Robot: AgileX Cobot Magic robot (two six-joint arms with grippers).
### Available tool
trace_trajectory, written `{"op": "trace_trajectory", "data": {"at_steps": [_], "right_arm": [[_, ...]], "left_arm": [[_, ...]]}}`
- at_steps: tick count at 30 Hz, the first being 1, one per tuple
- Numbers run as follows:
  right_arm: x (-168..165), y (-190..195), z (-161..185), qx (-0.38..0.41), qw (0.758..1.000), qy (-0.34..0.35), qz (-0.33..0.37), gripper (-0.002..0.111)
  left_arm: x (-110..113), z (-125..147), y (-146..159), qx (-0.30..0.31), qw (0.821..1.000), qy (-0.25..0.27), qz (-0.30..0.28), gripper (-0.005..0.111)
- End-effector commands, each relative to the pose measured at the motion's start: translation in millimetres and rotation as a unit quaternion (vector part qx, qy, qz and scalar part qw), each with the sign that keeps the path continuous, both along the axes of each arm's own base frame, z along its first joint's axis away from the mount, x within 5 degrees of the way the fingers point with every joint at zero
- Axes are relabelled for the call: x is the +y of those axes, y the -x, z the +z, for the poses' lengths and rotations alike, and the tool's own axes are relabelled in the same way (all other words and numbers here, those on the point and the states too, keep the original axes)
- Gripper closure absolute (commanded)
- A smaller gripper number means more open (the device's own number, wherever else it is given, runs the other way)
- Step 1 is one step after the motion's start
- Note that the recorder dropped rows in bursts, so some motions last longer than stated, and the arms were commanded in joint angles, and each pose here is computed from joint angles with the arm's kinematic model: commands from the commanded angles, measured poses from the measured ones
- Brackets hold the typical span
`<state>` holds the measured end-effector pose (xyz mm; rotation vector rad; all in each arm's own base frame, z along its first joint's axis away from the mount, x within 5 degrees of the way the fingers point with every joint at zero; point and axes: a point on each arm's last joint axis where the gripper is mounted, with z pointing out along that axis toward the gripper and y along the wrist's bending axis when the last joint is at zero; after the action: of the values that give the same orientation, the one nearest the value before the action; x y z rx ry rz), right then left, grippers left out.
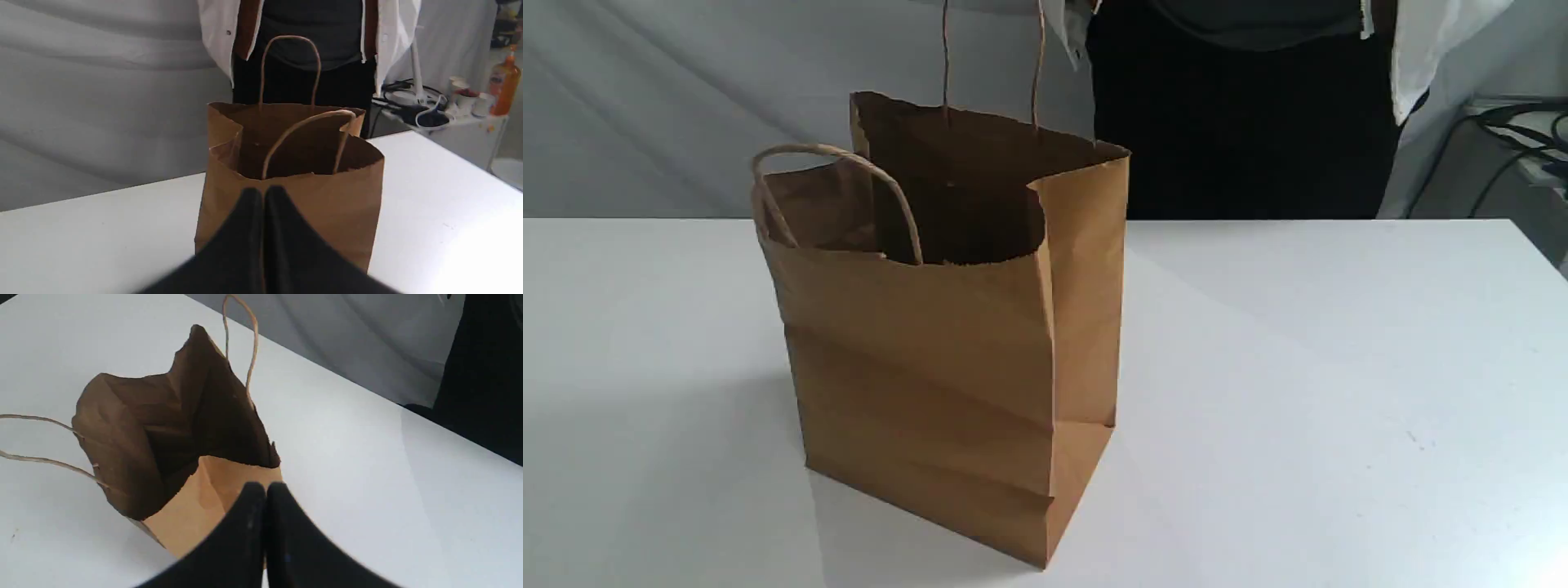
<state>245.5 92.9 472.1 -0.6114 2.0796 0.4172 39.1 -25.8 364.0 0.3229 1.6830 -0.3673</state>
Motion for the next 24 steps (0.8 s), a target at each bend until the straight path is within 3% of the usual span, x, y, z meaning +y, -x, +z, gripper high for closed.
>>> {"op": "trace_trajectory", "data": {"at_steps": [1, 5, 9, 14, 18, 24], "right_arm": [[-10.5, 17.4, -21.2, -0.06, 0.997, -0.019, -0.041, 0.108], [-25.5, 39.5, -53.1, -0.147, 0.982, -0.055, -0.101, 0.108], [-40.2, 60.6, -93.3, -0.203, 0.965, -0.073, -0.152, 0.108], [-48.1, 72.6, -129.5, -0.204, 0.957, -0.089, -0.184, 0.108], [-48.6, 73.2, -135.6, -0.199, 0.958, -0.089, -0.187, 0.108], [-48.6, 73.2, -135.6, -0.195, 0.957, -0.096, -0.19, 0.108]], "left_arm": [[7.7, -17.0, 8.4, -0.013, 0.998, 0.059, 0.034, 0.107], [16.1, -30.3, 18.6, -0.051, 0.993, 0.092, 0.061, 0.107], [20.4, -39.9, 21.7, -0.082, 0.991, 0.07, 0.077, 0.107], [19.4, -51.1, 16.5, -0.065, 0.993, 0.065, 0.08, 0.107], [16.7, -56.8, 16.3, -0.033, 0.994, 0.081, 0.069, 0.107], [16.8, -57.1, 16.3, -0.032, 0.994, 0.079, 0.07, 0.107]]}}
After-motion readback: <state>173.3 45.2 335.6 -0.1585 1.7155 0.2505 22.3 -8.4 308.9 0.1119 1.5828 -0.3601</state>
